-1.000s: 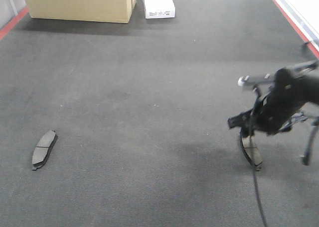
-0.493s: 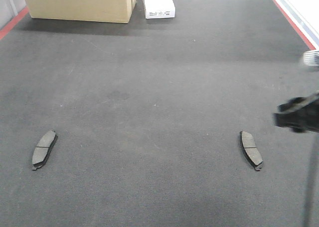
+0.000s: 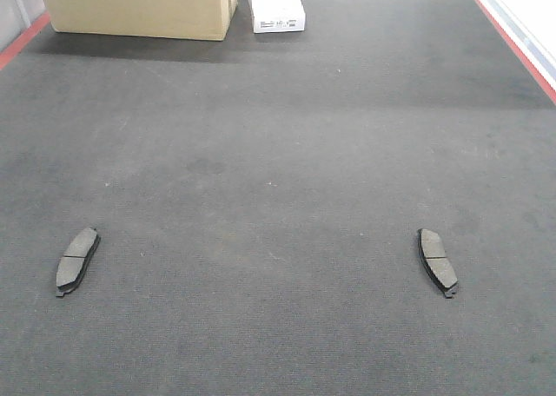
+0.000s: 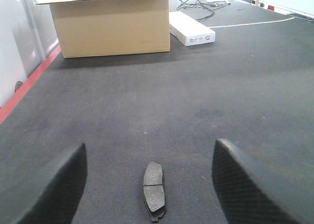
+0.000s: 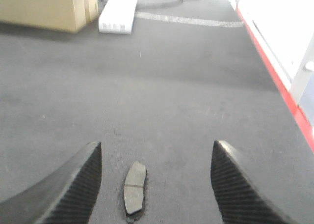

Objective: Move and align brake pads A on conveyor
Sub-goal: 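Raise the open right gripper away from the placed pad, then back the base away from the conveyor and turn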

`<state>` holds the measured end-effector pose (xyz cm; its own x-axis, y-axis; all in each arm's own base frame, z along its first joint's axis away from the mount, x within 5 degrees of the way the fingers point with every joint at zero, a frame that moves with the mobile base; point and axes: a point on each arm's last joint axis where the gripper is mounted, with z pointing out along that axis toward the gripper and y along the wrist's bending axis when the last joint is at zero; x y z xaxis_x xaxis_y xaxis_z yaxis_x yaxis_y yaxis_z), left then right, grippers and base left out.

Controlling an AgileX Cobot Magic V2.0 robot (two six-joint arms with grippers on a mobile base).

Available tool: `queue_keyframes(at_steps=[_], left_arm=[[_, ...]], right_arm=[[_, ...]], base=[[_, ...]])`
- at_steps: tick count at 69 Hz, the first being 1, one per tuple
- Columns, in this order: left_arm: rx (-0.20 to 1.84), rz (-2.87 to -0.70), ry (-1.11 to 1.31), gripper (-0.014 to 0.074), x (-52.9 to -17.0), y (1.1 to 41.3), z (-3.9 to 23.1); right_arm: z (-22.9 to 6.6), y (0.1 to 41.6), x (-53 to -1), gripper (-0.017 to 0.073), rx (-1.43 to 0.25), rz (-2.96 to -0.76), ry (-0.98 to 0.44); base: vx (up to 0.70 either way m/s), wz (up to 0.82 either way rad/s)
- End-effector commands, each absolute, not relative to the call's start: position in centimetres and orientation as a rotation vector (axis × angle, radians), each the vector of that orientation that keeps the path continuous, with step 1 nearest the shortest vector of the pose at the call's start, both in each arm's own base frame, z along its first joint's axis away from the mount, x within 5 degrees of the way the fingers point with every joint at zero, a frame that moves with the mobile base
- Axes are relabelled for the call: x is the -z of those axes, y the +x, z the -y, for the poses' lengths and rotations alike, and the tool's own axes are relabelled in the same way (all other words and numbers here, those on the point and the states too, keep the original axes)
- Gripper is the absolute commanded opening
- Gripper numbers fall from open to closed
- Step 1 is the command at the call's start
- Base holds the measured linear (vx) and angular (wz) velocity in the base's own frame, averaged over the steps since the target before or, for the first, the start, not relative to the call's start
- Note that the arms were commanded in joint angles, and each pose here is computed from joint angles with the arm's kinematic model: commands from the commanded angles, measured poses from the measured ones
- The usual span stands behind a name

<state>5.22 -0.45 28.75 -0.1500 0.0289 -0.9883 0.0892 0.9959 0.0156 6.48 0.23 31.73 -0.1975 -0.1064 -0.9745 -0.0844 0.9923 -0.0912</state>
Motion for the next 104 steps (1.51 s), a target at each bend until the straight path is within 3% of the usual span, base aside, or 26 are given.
queue_keyframes(at_steps=[1,104], left_arm=[[0.071,-1.629,0.084,0.0524,-30.22,5.26,0.53],[0.071,-1.629,0.084,0.0524,-30.22,5.26,0.53]], right_arm=[[-0.2,5.77,-33.04,0.0473,0.032,-1.607,-0.155],[-0.15,5.28,-33.17,0.0473,0.027,-1.582,-0.15]], base=[[0.0,0.0],[-0.06,-0.01]])
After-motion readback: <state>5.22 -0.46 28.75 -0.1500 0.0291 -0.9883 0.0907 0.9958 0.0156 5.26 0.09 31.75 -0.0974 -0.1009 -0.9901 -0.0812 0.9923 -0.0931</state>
